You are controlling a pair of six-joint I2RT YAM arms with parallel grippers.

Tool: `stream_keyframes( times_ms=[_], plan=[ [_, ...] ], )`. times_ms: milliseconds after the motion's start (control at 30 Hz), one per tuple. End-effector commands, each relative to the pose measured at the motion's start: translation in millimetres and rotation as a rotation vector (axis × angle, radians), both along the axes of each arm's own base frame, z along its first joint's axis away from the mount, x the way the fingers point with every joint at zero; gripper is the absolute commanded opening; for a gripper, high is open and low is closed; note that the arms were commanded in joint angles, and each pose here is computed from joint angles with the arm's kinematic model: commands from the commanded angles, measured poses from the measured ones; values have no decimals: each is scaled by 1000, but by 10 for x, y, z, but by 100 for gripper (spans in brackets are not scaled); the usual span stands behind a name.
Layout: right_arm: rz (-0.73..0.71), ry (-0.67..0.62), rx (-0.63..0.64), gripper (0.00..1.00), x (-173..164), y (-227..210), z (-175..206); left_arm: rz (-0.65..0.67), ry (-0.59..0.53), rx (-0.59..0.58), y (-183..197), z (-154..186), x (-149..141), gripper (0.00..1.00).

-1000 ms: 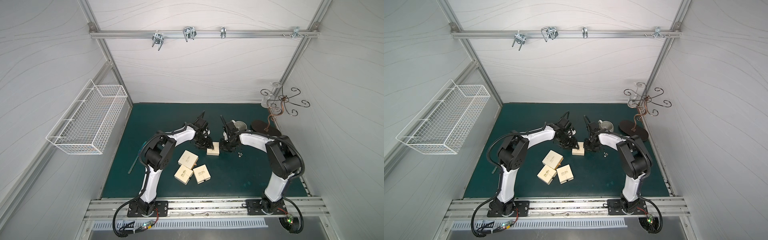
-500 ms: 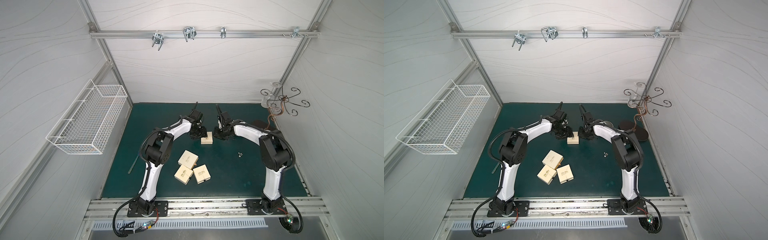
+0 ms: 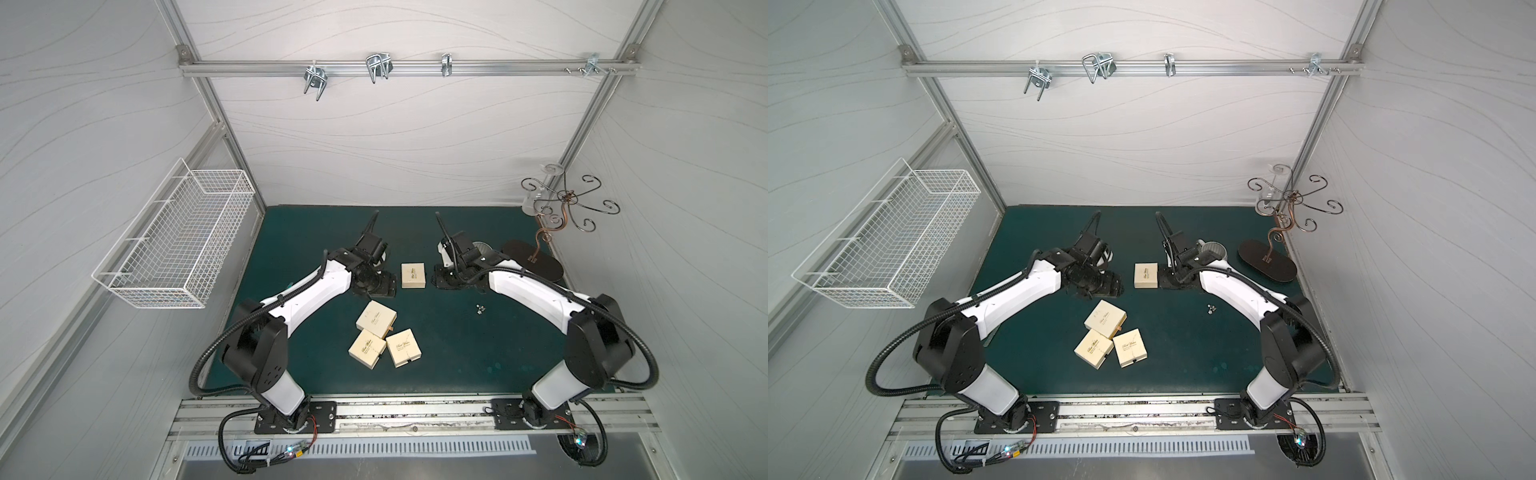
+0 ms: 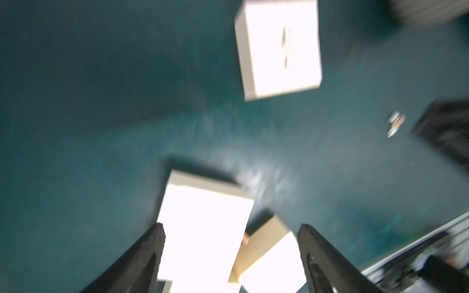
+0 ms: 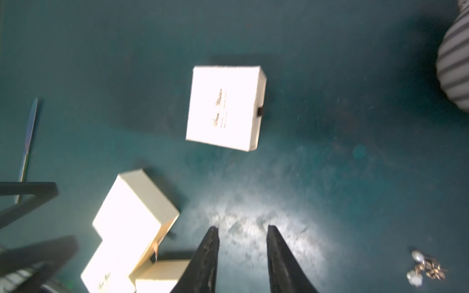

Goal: Take out the earrings from the drawer-style jewelry box
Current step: Adjust the jewelry box at the center of the board.

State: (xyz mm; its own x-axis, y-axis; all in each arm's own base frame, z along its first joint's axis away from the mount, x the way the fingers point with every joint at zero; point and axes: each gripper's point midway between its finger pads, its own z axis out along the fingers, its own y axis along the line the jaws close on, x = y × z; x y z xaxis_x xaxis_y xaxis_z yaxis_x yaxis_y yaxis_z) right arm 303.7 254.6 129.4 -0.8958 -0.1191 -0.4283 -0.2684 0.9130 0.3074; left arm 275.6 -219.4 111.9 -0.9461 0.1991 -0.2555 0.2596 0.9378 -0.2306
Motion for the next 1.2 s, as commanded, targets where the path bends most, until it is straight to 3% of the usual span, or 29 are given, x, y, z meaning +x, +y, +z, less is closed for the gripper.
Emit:
stream_keyframes(
  times_ms=[0, 133, 467, 667, 833, 1067, 1167],
  plan=[
    [33, 53, -88, 35, -267, -162, -183, -211, 67, 134, 57, -89, -574, 86],
    [1, 79, -101, 36, -359, -261, -316, -296, 77, 146, -13, -184, -897, 87],
    [-34, 105, -112, 37, -518, -401, -424, -450, 152, 119, -272, -322, -1381, 86],
    [-42, 123, -130, 37, -618, -492, -503, -417, 219, 105, -401, -602, -1433, 85],
    [-47, 116, -118, 37, -638, -504, -491, -374, 259, 177, -407, -818, -1403, 83],
    [-71, 114, -107, 38, -614, -561, -499, -468, 225, 132, -800, -754, -1226, 80],
    [-128, 168, -31, 39, -558, -655, -502, -512, 215, 100, -1021, -666, -1131, 80]
  ],
)
